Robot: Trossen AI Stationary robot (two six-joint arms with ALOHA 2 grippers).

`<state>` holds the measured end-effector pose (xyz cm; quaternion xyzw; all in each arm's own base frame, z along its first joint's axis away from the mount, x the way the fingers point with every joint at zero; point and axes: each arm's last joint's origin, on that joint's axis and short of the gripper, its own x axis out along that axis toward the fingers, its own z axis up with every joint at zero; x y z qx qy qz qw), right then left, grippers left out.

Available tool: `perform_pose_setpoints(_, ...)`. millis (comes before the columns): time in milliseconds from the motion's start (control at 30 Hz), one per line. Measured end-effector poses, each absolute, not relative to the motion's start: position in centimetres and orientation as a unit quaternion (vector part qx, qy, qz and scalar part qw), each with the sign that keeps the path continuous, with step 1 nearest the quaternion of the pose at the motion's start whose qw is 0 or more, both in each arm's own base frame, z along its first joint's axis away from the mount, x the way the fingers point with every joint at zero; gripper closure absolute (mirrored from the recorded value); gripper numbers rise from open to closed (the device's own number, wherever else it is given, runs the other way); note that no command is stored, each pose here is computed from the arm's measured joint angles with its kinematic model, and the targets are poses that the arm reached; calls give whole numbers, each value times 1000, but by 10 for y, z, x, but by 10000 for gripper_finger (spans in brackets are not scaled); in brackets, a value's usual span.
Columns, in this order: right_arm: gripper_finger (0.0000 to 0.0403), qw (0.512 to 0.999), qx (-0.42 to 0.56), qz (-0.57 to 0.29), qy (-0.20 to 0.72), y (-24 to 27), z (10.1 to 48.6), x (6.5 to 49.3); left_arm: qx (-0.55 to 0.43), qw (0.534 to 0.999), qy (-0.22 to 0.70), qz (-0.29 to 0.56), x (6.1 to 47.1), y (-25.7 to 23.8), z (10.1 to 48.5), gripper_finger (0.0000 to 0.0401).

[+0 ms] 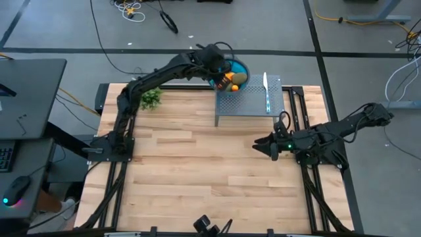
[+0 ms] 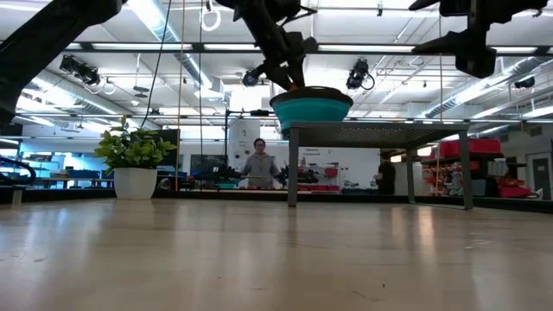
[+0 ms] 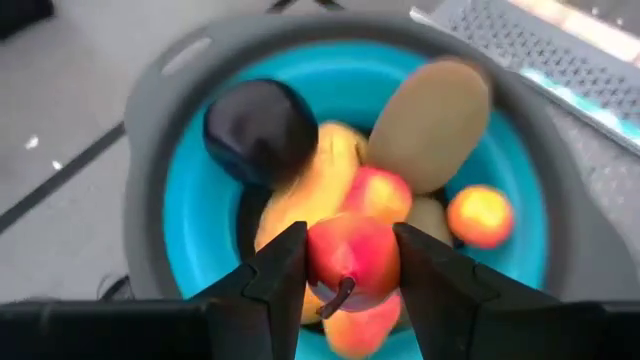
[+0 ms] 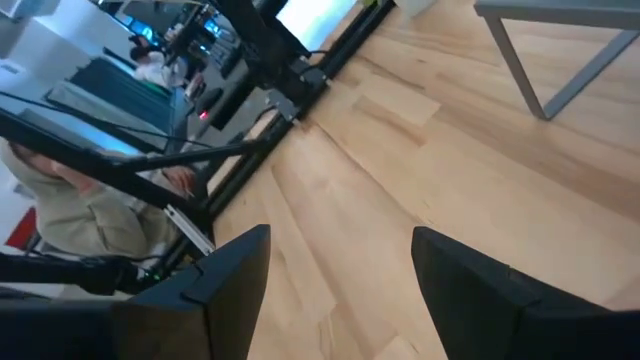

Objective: Pick & Place Fruit
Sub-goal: Put the pear into the strainer bowl, then return to Home Position

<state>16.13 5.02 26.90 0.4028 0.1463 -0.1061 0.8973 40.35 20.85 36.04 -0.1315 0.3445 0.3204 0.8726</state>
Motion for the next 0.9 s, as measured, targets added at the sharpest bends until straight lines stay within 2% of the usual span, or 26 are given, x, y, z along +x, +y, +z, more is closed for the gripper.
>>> perform_pose_setpoints(333, 151, 893, 415, -105, 140, 50, 270, 162, -151, 867, 371, 296, 417, 213, 334, 203)
perform_pose_setpoints(700, 151, 895, 406, -101, 153, 50, 268, 161, -167, 875, 362, 273, 419, 210, 336, 138)
perform_pose_setpoints(900, 151, 893, 390, -46, 219, 52, 263, 157, -186, 866, 389, 255, 401, 204, 361, 120)
